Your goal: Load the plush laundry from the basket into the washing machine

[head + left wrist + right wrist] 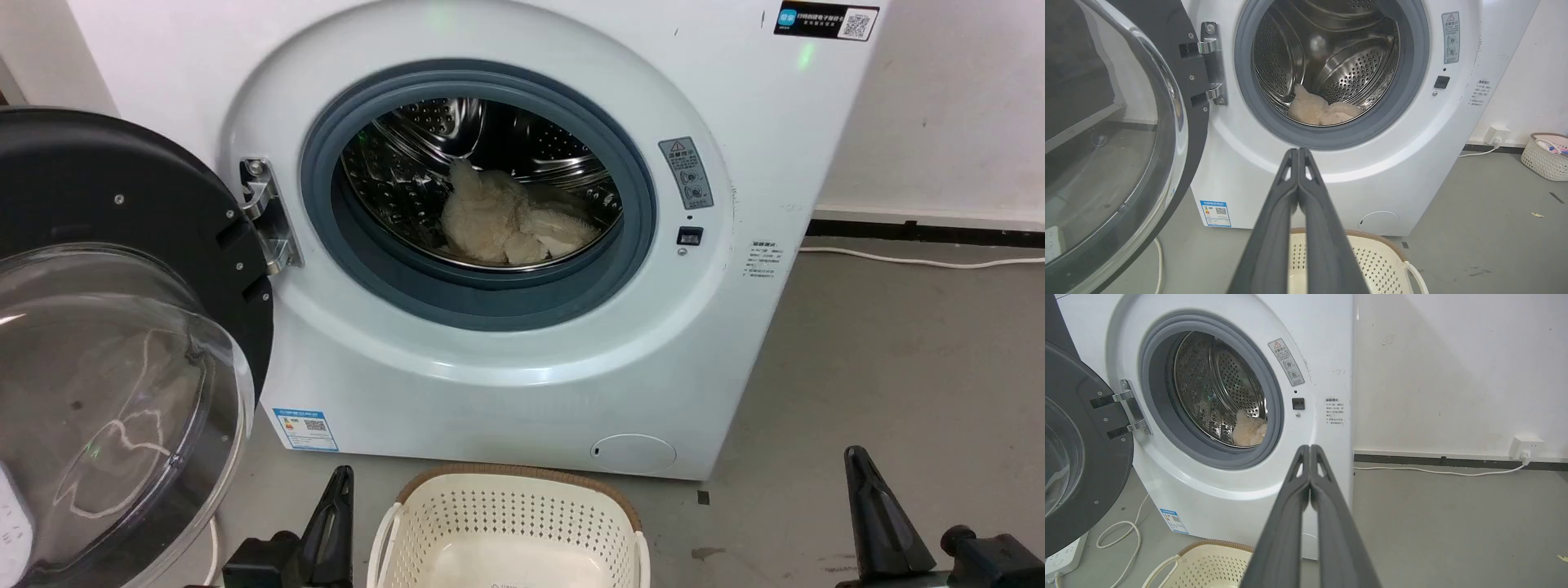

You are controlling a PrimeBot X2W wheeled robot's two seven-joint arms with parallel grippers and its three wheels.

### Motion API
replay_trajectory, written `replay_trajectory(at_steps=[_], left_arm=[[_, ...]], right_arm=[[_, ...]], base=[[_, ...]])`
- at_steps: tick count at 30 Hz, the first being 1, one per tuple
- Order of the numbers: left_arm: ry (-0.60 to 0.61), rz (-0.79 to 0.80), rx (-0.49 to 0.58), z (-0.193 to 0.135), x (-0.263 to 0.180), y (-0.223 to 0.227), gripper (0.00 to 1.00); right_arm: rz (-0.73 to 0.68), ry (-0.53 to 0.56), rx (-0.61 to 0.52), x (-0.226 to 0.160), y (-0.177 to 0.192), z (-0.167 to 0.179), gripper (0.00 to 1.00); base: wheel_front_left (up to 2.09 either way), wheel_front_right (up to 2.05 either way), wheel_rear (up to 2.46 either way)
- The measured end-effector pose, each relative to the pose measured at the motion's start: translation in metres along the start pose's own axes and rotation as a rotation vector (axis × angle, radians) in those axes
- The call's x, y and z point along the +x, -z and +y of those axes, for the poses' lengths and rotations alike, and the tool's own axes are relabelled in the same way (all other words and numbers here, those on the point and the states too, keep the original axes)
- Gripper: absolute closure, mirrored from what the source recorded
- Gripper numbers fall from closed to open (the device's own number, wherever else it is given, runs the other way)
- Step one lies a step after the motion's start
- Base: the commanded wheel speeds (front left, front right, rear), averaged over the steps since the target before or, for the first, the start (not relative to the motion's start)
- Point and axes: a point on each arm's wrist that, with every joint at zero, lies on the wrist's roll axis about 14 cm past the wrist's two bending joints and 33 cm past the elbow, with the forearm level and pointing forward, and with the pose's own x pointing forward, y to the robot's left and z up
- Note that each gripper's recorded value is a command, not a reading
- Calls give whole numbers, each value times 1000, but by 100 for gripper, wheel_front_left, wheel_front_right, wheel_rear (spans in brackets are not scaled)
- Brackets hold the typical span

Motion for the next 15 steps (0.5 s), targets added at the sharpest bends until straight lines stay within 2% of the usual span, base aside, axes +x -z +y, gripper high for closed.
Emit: replay_trajectory(at_steps=[15], left_arm=[[-3,15,14,1,3,0,100]], right_arm=[[25,-4,-15,3,3,0,100]], base=[[0,0,0]])
